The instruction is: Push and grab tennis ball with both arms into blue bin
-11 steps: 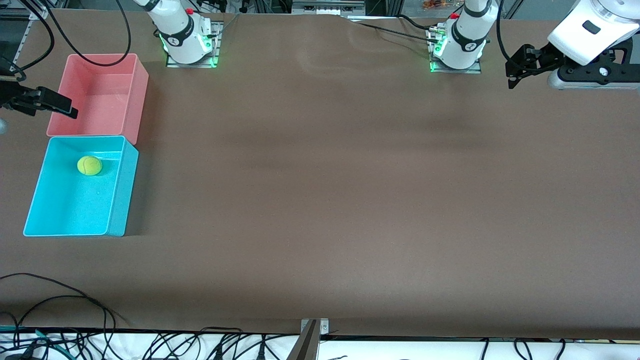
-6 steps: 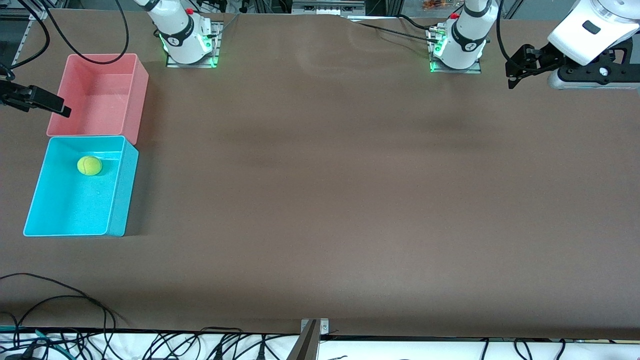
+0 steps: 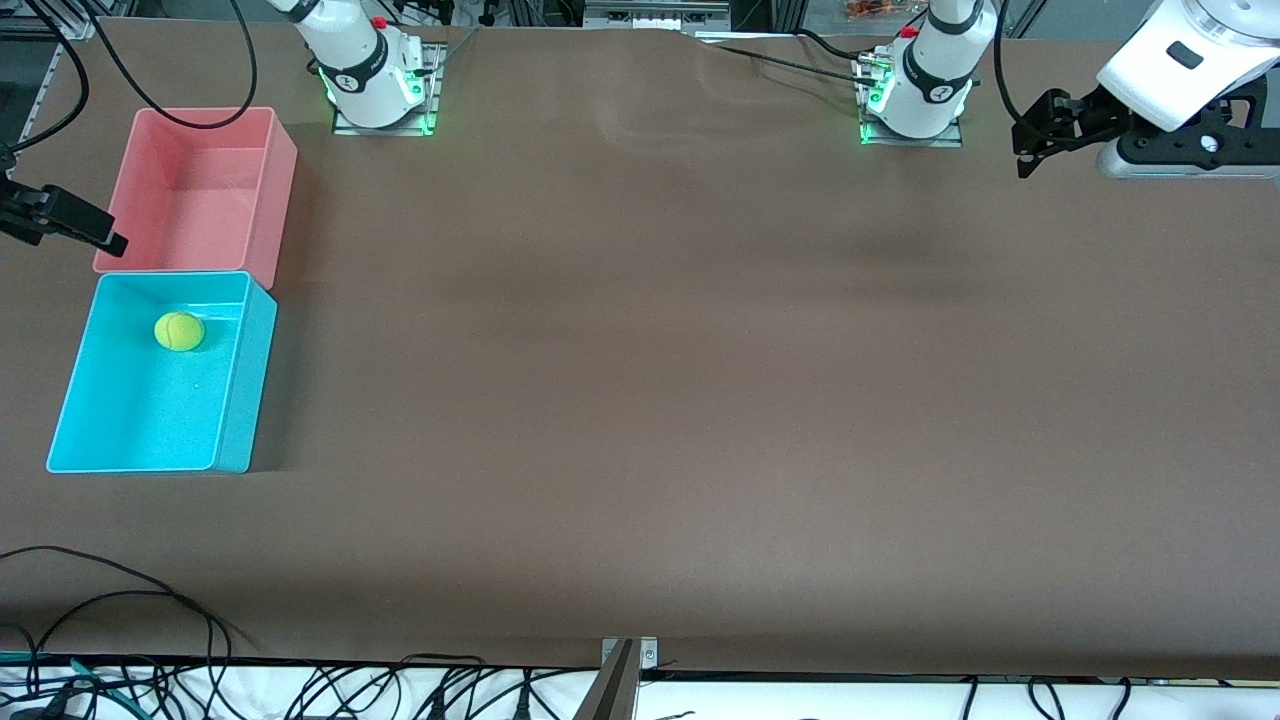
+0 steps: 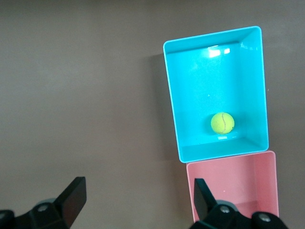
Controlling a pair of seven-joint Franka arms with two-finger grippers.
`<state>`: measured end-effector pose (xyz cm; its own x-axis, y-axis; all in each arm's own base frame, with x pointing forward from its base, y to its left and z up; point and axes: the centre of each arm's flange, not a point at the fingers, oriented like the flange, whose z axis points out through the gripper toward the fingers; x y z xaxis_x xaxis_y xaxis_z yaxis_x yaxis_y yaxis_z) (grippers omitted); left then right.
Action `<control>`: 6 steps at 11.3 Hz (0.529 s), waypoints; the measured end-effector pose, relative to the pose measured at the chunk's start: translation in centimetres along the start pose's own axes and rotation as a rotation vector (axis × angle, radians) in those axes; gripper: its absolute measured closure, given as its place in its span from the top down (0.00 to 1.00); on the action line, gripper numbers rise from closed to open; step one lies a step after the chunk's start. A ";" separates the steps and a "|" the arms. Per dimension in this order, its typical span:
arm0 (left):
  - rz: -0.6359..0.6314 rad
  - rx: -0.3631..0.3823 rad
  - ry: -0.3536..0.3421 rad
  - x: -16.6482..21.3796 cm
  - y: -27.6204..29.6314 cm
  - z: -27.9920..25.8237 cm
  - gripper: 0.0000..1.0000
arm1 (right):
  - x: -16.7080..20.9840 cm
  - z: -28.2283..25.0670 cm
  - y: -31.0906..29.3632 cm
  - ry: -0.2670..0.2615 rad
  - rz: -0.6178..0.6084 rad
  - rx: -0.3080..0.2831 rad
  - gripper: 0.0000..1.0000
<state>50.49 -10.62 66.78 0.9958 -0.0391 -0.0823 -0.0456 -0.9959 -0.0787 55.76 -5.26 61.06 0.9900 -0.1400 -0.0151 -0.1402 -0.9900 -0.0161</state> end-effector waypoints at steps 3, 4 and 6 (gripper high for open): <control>-0.005 -0.001 0.000 0.0 -0.3 0.0 1.00 | 0.0 0.0 -0.6 0.000 -0.011 0.000 1.00; -0.008 -0.001 -0.001 0.1 -0.4 0.0 1.00 | 0.0 0.0 -0.7 -0.001 -0.013 0.000 1.00; -0.011 -0.001 -0.001 0.1 -0.5 0.0 1.00 | 0.0 0.0 -0.7 0.000 -0.013 0.000 1.00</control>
<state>50.60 -10.10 66.78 0.9962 -0.0282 -0.0823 -0.0347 -0.9963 -0.0785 55.82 -4.54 61.05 0.9918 -0.1271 -0.0153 -0.1273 -0.9917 -0.0163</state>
